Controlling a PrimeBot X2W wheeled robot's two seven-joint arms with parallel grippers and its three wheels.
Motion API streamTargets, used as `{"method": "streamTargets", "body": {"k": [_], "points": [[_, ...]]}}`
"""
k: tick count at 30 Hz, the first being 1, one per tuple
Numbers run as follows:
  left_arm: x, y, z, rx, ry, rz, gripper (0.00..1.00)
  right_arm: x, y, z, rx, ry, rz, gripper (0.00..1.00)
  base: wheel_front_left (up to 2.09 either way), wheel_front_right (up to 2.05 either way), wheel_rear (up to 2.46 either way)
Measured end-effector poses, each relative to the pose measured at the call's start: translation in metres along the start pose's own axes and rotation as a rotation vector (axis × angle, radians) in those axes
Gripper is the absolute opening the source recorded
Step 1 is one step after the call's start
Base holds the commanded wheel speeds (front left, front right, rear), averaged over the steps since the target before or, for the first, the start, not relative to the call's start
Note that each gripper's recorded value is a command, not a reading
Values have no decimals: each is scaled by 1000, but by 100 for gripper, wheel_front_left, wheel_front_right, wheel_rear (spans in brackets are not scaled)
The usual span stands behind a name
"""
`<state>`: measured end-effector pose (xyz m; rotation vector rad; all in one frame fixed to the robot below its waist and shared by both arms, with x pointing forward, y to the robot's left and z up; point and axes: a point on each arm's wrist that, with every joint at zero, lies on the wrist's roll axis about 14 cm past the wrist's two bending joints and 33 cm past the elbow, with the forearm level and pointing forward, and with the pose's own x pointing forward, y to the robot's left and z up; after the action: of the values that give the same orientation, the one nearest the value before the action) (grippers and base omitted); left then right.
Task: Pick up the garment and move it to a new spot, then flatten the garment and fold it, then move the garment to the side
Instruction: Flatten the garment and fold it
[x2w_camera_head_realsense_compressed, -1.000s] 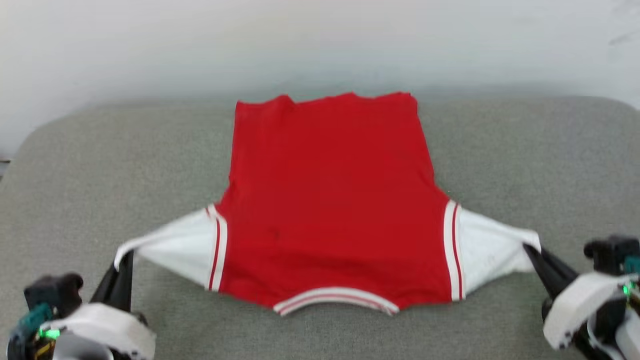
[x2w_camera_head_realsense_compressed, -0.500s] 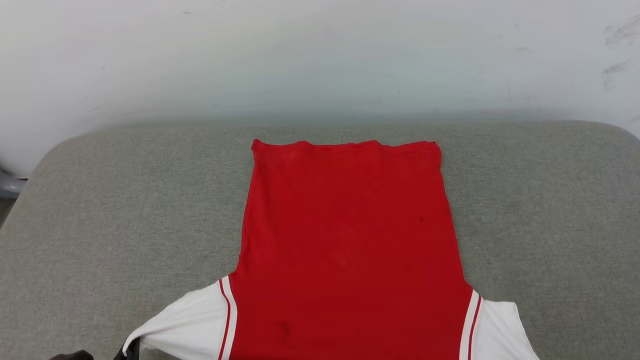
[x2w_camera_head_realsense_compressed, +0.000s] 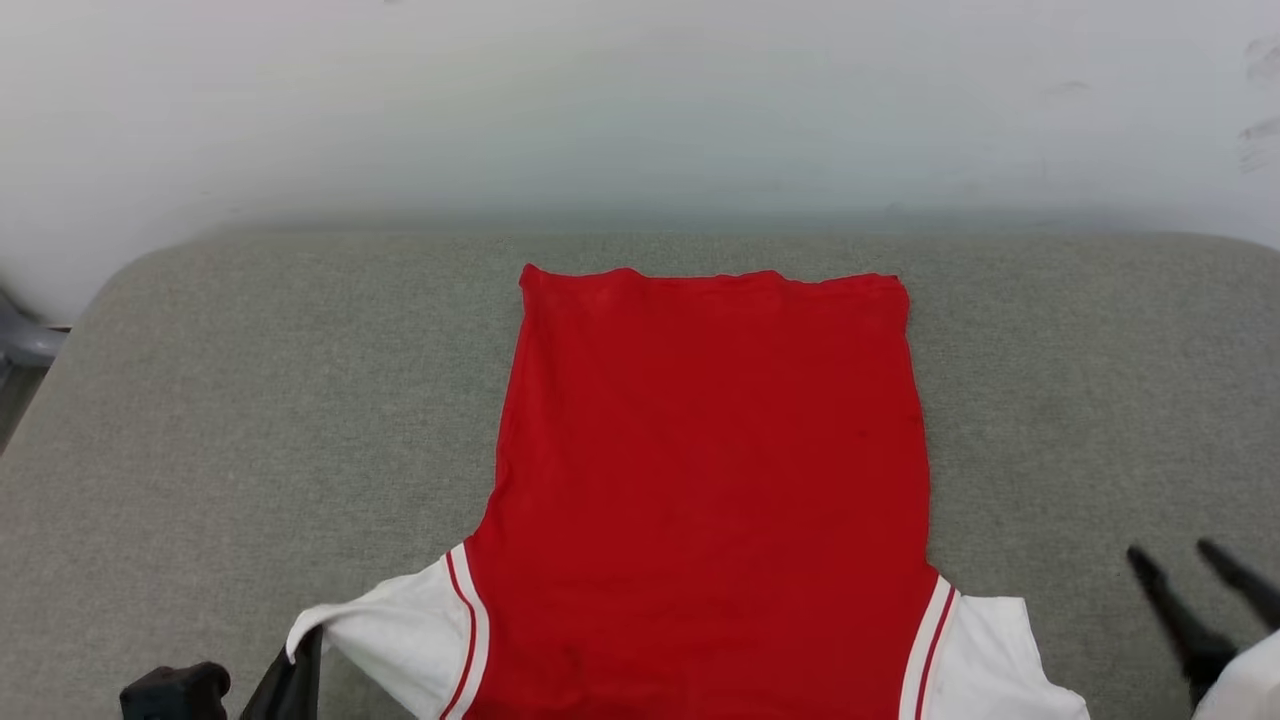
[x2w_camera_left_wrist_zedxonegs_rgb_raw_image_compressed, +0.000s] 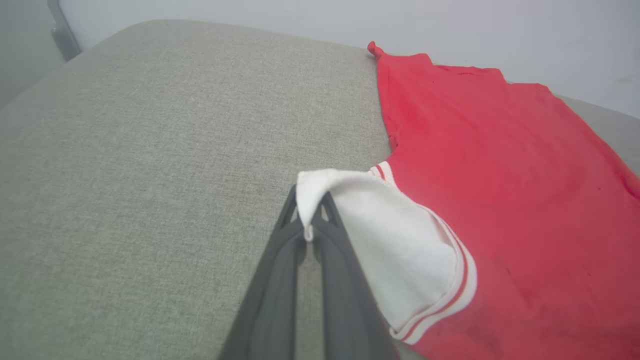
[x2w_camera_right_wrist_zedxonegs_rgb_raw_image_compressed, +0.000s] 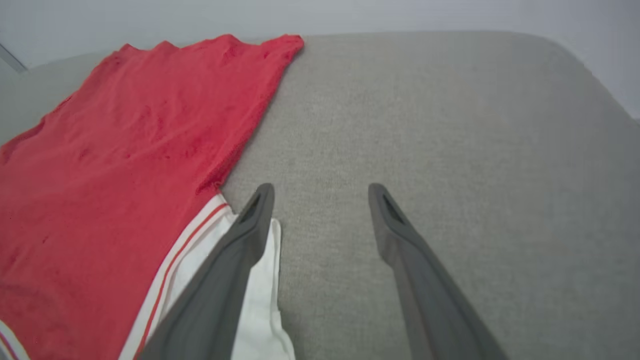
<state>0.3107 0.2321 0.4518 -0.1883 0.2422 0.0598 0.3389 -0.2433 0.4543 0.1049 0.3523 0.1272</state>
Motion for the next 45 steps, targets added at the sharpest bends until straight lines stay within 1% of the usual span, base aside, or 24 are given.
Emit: {"method": "streamTargets", "body": {"k": [4,9,11,14,16,19,23,27,31,38,42,45], "points": [[9,-8,12,9,-34,-19,0,19,-5,78,-91,-155,15,100,0,0,0],[22,-21,26,10,-76,-45,0,51,9,162,-202,-268,65,100,0,0,0],[29,-24,30,11,-86,-47,0,68,19,185,-239,-277,86,100,0,0,0],[38,-29,31,4,-92,-50,0,102,32,195,-266,-180,114,100,0,0,0],[44,-29,30,-1,-89,-46,0,127,35,193,-284,-80,115,100,0,0,0],[54,-31,28,-10,-89,-42,0,162,35,182,-252,78,117,100,0,0,0],[67,-31,26,-16,-88,-34,0,200,34,149,-243,328,117,100,0,0,0],[79,-31,21,-18,-81,-29,0,231,40,122,-262,489,121,100,0,0,0],[89,-31,12,-23,-66,-21,0,260,41,96,-250,588,109,100,0,0,0],[101,-25,-6,-26,-31,2,0,302,50,46,-232,684,111,100,0,0,0],[104,-20,-13,-23,-18,20,0,310,51,7,-260,770,112,100,0,0,0],[104,-16,-16,-21,-11,30,0,310,45,-7,-259,807,104,100,0,0,0]]}}
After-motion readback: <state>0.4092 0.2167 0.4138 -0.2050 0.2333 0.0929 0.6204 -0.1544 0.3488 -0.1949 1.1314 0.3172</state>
